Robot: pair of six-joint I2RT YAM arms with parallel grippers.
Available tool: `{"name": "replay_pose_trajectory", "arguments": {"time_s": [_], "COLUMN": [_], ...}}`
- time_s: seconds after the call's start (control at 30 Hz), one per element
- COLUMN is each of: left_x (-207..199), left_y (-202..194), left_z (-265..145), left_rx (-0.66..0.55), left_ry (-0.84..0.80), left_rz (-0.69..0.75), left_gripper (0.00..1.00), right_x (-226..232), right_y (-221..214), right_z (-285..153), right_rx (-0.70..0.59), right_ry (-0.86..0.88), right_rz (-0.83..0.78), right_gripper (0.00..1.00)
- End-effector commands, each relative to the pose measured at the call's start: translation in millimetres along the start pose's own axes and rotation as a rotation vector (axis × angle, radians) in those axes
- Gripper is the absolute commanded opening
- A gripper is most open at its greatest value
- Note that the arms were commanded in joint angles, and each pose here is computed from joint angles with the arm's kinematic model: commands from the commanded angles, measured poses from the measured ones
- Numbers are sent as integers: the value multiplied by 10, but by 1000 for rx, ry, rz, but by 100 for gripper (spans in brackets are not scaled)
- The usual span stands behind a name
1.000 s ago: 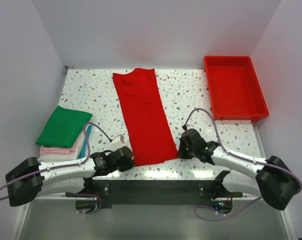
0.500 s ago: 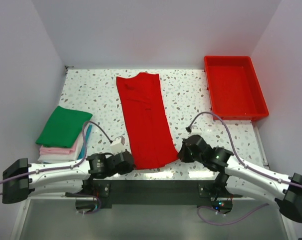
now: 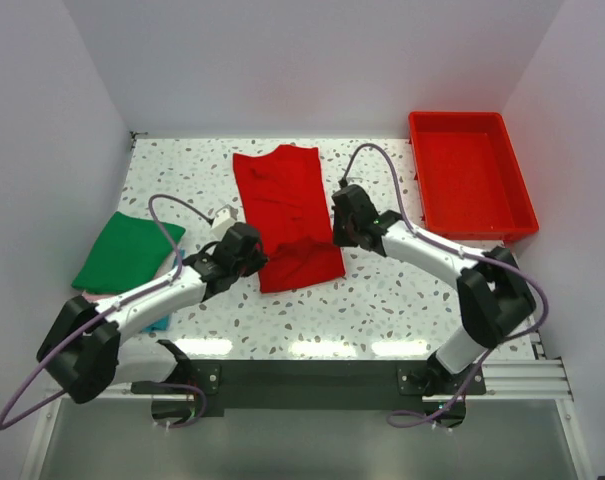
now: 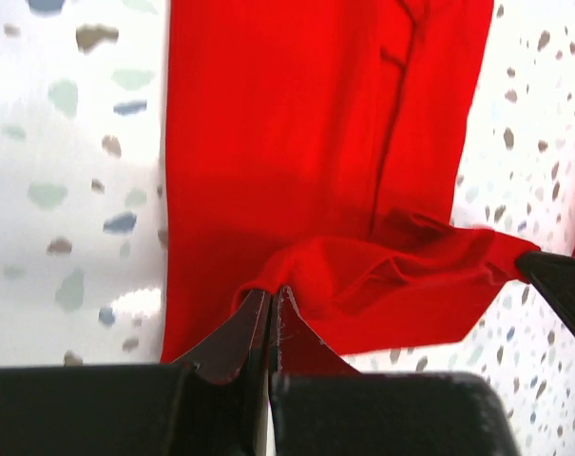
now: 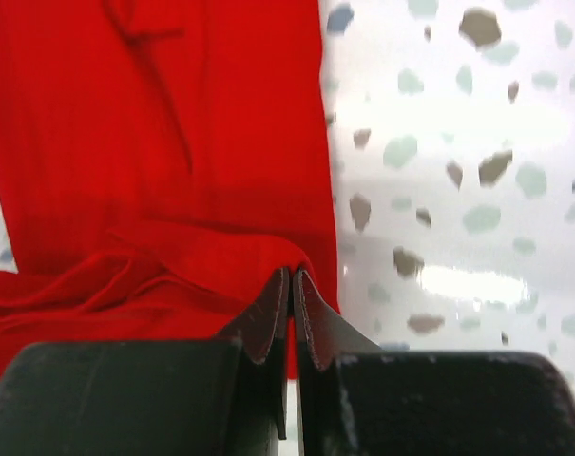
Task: Fold and stack the t-shirts
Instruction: Fold the tshirt
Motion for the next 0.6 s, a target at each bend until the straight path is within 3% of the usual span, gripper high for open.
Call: {"name": "replay_pose_trajectory", "arguments": {"time_s": [0.0,0.27,0.53,0.57], "left_x": [-375,-385,-436,-393], "left_y": [412,872,1138,1194], "left_z": [218,696,1011,1110], "left_rx": [-83,-127,-122,-112], "left_ry": [-84,-34,-73,-52], "left_rz": [-45,-146,-156,-150], "left_gripper": [0,0,0,5], "right_x": [86,50,52,24], "right_y": [511,1061,1368,1318], "right_z": [237,662,952,1050], "right_rx": [-83,-115,-108,-83], "right_ry": [21,36,73,67], "right_rz": [-17,28,34,36], "right_gripper": [0,0,0,12]}}
Point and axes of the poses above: each gripper's point midway between its finger pads, its own z axis out along the fingers, its own x axis along the line the jaws close on, y = z × x, the point moved 1 cm from there along -z, back along the fingers, and after that the axes turned 9 degrees about -z, right-handed, at the moved point
